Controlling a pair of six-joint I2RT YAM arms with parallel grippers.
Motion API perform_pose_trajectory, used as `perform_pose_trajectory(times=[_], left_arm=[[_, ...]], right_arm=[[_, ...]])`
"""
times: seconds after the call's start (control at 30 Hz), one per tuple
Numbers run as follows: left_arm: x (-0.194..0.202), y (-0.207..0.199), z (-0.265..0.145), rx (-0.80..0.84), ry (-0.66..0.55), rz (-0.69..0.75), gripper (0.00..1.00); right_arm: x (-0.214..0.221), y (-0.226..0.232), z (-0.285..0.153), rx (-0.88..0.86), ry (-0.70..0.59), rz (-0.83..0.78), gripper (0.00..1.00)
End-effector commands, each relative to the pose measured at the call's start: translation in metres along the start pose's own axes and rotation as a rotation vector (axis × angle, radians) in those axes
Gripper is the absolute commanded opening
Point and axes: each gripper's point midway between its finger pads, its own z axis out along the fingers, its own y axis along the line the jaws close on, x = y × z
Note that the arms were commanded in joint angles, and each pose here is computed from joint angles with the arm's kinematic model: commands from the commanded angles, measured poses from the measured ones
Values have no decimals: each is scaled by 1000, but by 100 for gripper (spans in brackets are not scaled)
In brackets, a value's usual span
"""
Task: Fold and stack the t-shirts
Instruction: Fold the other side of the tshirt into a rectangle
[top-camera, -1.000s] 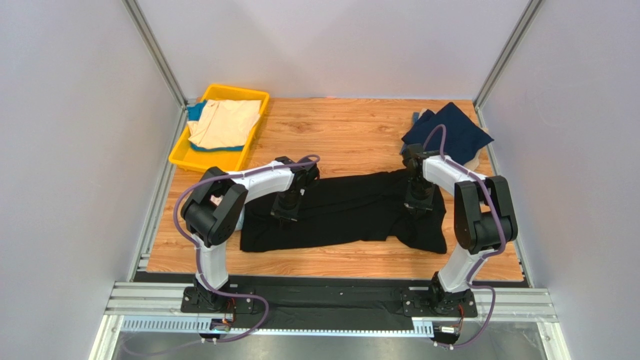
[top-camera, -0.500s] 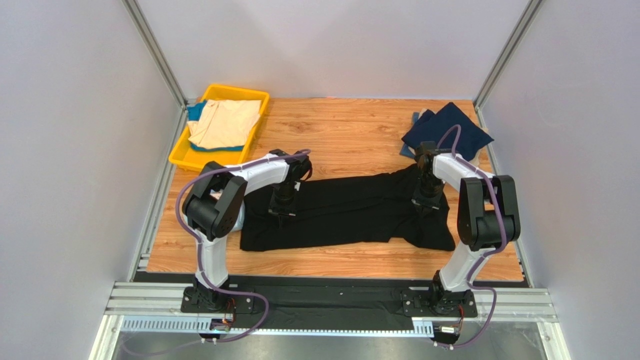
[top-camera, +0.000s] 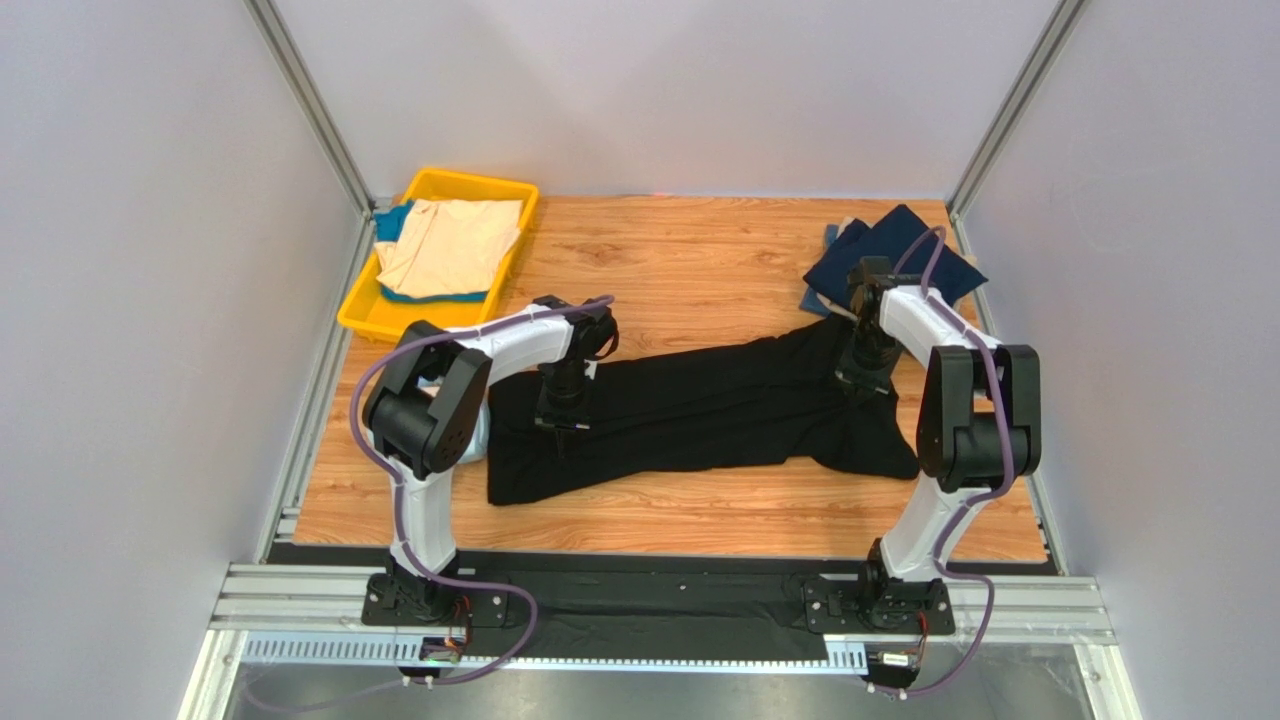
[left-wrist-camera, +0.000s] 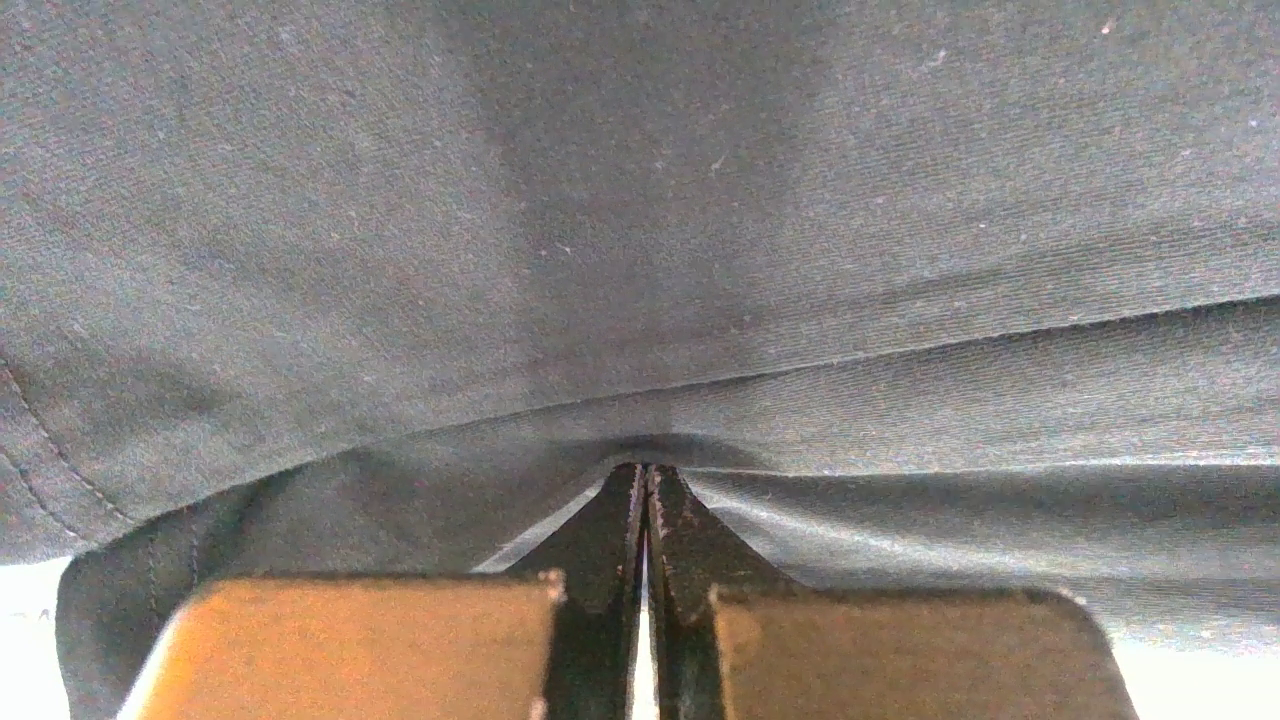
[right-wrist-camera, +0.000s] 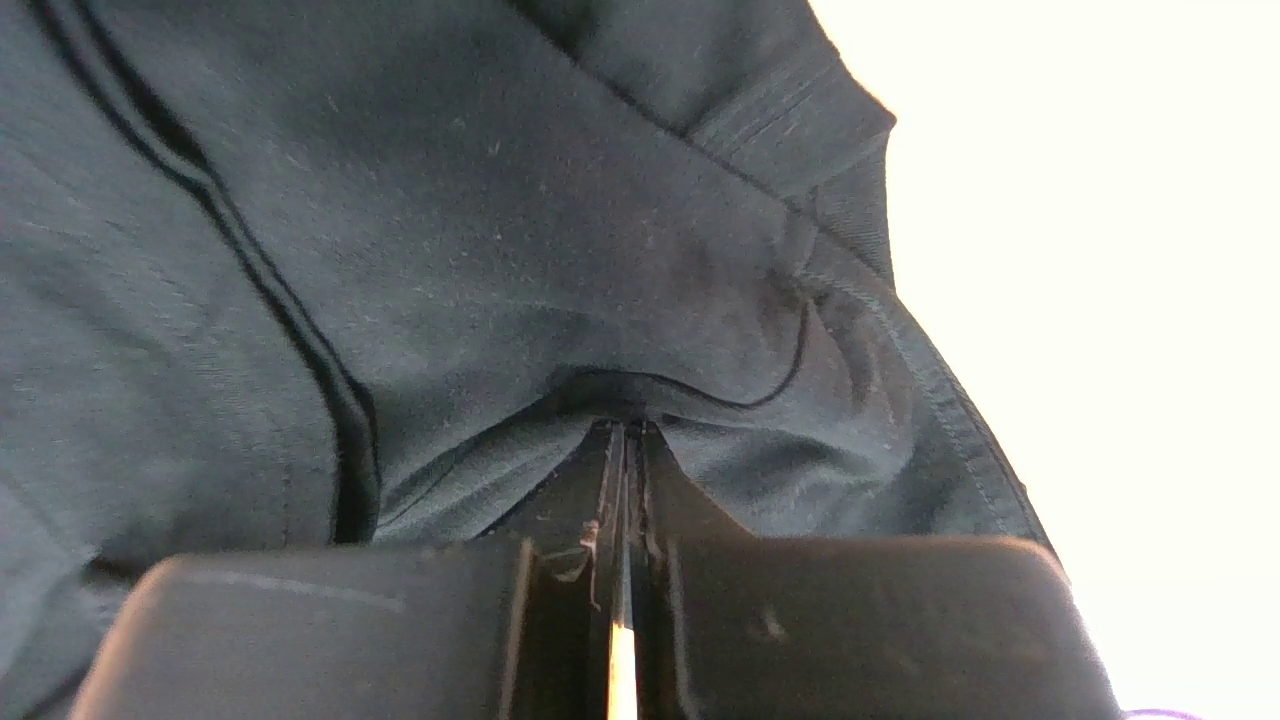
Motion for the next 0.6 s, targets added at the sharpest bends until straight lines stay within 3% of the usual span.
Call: perform_pose_trajectory(times=[0.0,0.13,0.23,0.3,0.43,0.57], left_arm=[[-36,13,26,-47,-113,-24,0],[-35,6,16,4,-130,-15,0],[-40,-7,-7,60,-204,0,0],[-43,-22,-27,98,-256,36,9],[-41,-59,-50,136,-308,160,25],[-38,-103,-47,146,-307,239,25]], right_arm=[[-46,-18,-18,74,-142,47,0],[-46,-19,-42,26,-181,57,2],[-39,-19,-73,-62,-248,60,14],[-34,-21,-94,-118,-301,67,22],[-15,-32,-102,-147,-333,78,30],[2,-36,-87,-156,-319,111,33]])
